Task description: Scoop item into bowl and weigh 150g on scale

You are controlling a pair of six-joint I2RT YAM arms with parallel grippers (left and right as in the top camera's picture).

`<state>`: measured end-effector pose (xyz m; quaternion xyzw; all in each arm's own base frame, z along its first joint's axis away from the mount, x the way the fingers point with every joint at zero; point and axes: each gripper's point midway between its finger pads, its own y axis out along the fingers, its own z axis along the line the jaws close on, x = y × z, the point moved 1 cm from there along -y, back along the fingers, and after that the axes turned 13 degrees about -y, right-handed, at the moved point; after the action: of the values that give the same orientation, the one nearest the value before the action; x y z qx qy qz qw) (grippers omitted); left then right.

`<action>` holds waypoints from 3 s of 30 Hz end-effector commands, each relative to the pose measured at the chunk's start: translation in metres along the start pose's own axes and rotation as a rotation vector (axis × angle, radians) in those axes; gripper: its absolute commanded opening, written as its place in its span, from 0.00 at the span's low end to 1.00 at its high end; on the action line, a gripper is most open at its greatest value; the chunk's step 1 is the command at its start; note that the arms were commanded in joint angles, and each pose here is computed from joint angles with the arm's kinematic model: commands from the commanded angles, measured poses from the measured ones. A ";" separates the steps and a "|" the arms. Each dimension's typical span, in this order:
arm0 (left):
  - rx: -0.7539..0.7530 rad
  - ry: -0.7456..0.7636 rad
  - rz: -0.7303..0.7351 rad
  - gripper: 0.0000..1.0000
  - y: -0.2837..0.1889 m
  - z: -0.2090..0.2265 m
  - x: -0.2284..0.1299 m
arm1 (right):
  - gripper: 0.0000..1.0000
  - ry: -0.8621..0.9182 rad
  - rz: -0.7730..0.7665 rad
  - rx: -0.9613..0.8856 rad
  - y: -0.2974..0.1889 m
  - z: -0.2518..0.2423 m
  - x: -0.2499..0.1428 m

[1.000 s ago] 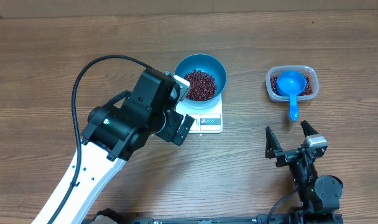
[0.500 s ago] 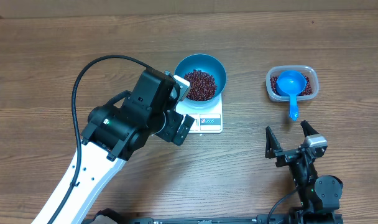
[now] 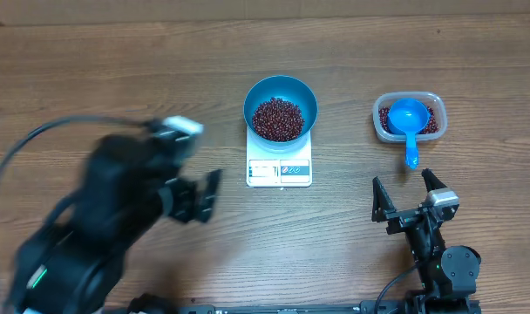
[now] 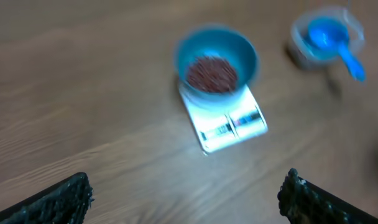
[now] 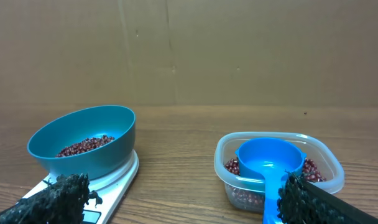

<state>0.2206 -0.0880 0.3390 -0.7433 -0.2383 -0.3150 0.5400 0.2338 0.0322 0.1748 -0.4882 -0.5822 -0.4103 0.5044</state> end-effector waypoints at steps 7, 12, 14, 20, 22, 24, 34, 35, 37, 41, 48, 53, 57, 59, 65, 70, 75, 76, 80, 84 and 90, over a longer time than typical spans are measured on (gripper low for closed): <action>0.196 -0.210 -0.282 1.00 -0.084 0.054 -0.018 | 1.00 -0.002 -0.006 -0.011 0.000 -0.002 -0.001; 0.242 -0.253 -0.435 0.99 -0.060 0.077 -0.037 | 1.00 -0.002 -0.005 -0.011 0.000 -0.002 -0.001; 0.222 -0.315 -0.524 0.99 -0.047 0.085 -0.037 | 1.00 -0.002 -0.006 -0.011 0.000 -0.002 -0.001; 0.097 -0.440 -0.686 0.99 0.001 0.099 -0.042 | 1.00 -0.002 -0.005 -0.011 0.000 -0.002 -0.001; 0.056 -0.470 -0.734 1.00 0.014 0.103 -0.045 | 1.00 -0.002 -0.006 -0.011 0.000 -0.002 -0.001; 0.026 -0.505 -0.782 0.99 0.024 0.108 -0.050 | 1.00 -0.002 -0.005 -0.011 0.000 -0.002 -0.001; -0.023 -0.552 -0.862 1.00 0.053 0.120 -0.082 | 1.00 -0.002 -0.006 -0.011 0.000 -0.002 -0.001; -0.025 -0.562 -0.856 1.00 0.057 0.122 -0.085 | 1.00 -0.002 -0.006 -0.011 0.000 -0.002 -0.001; -0.033 -0.581 -0.857 1.00 0.064 0.124 -0.089 | 1.00 -0.002 -0.005 -0.011 0.000 -0.002 -0.001; -0.058 -0.602 -0.879 1.00 0.076 0.129 -0.095 | 1.00 -0.002 -0.005 -0.011 0.000 -0.002 -0.001; -0.040 -0.642 -0.744 1.00 0.099 0.130 -0.118 | 1.00 -0.002 -0.006 -0.011 0.000 -0.002 -0.001; -0.027 -0.611 -0.745 0.99 0.099 0.130 -0.118 | 1.00 -0.002 -0.005 -0.011 0.000 -0.002 -0.001; -0.025 -0.613 -0.744 0.99 0.099 0.130 -0.118 | 1.00 -0.002 -0.006 -0.011 0.000 -0.002 -0.001; -0.025 -0.613 -0.744 1.00 0.099 0.130 -0.118 | 1.00 -0.002 -0.006 -0.011 0.000 -0.002 -0.001; -0.025 -0.613 -0.744 1.00 0.099 0.130 -0.118 | 1.00 -0.002 -0.006 -0.011 0.000 -0.002 -0.001; -0.025 -0.613 -0.744 1.00 0.099 0.130 -0.118 | 1.00 -0.002 -0.005 -0.011 0.000 -0.002 -0.001; -0.025 -0.613 -0.744 1.00 0.099 0.130 -0.118 | 1.00 -0.002 -0.006 -0.011 0.000 -0.002 -0.001; -0.025 -0.613 -0.744 0.99 0.099 0.130 -0.118 | 1.00 -0.002 -0.005 -0.011 0.000 -0.002 -0.001; -0.025 -0.613 -0.744 1.00 0.099 0.130 -0.118 | 1.00 -0.002 -0.006 -0.011 0.000 -0.002 -0.001; -0.025 -0.612 -0.744 0.99 0.099 0.130 -0.118 | 1.00 -0.002 -0.006 -0.011 0.000 -0.002 -0.001; -0.025 -0.612 -0.744 1.00 0.099 0.130 -0.118 | 1.00 -0.002 -0.005 -0.011 0.000 -0.002 -0.001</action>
<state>0.2360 0.0054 0.1604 -0.6737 -0.6376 -0.2458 0.2813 0.2338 0.0323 0.1753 -0.4876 -0.5827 -0.4107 0.5040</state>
